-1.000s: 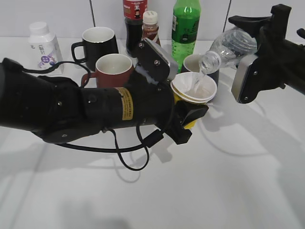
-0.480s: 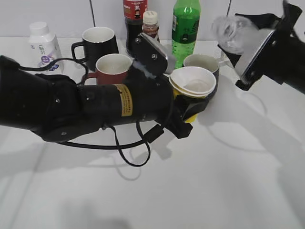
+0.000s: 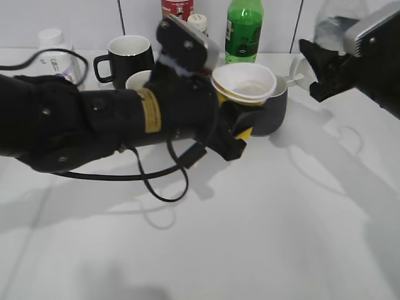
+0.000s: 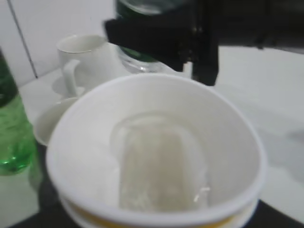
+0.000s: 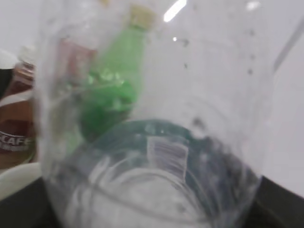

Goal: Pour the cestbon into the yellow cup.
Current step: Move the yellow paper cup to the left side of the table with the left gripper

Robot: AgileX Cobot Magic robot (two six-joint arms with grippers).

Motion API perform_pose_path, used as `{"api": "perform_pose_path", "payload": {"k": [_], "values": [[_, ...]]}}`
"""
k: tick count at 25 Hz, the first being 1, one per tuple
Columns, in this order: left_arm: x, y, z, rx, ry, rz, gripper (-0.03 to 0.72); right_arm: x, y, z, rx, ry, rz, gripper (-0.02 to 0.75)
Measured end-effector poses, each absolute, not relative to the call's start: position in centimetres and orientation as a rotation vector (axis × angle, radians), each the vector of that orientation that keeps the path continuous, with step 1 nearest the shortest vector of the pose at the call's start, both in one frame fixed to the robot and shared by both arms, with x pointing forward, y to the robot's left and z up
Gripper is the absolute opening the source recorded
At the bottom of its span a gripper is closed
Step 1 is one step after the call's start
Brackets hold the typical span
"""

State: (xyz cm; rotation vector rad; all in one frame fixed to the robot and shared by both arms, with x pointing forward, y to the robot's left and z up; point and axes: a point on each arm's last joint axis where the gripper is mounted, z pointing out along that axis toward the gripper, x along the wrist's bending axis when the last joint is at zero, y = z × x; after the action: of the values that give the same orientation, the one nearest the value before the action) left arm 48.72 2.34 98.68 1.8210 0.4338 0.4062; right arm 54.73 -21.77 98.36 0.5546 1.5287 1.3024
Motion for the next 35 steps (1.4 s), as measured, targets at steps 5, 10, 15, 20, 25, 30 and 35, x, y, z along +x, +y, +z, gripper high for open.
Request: {"api": "perform_pose_path", "payload": {"k": [5, 10, 15, 20, 25, 30, 35], "values": [[48.8, 4.3, 99.3, 1.796, 0.502, 0.430, 0.360, 53.7, -22.9, 97.3, 0.737, 1.498, 1.290, 0.472], [49.1, 7.6, 99.7, 1.773, 0.605, 0.475, 0.360, 52.6, -23.8, 96.1, 0.911, 1.470, 1.286, 0.472], [49.4, 11.4, 100.5, 1.723, 0.710, 0.546, 0.360, 52.3, -24.2, 95.3, 0.999, 1.490, 1.264, 0.472], [50.3, 15.2, 100.8, 1.688, 0.826, 0.632, 0.360, 52.3, -24.2, 95.2, 1.023, 1.489, 1.264, 0.472], [51.7, 18.6, 100.4, 1.687, 0.966, 0.709, 0.360, 52.3, -24.2, 95.2, 1.038, 1.483, 1.274, 0.472], [52.9, 21.3, 100.6, 1.619, 1.031, 0.778, 0.360, 52.3, -24.2, 95.2, 1.040, 1.482, 1.275, 0.472], [54.3, 23.1, 98.9, 1.582, 1.084, 0.792, 0.360, 52.3, -24.2, 95.2, 1.040, 1.482, 1.276, 0.472]]}}
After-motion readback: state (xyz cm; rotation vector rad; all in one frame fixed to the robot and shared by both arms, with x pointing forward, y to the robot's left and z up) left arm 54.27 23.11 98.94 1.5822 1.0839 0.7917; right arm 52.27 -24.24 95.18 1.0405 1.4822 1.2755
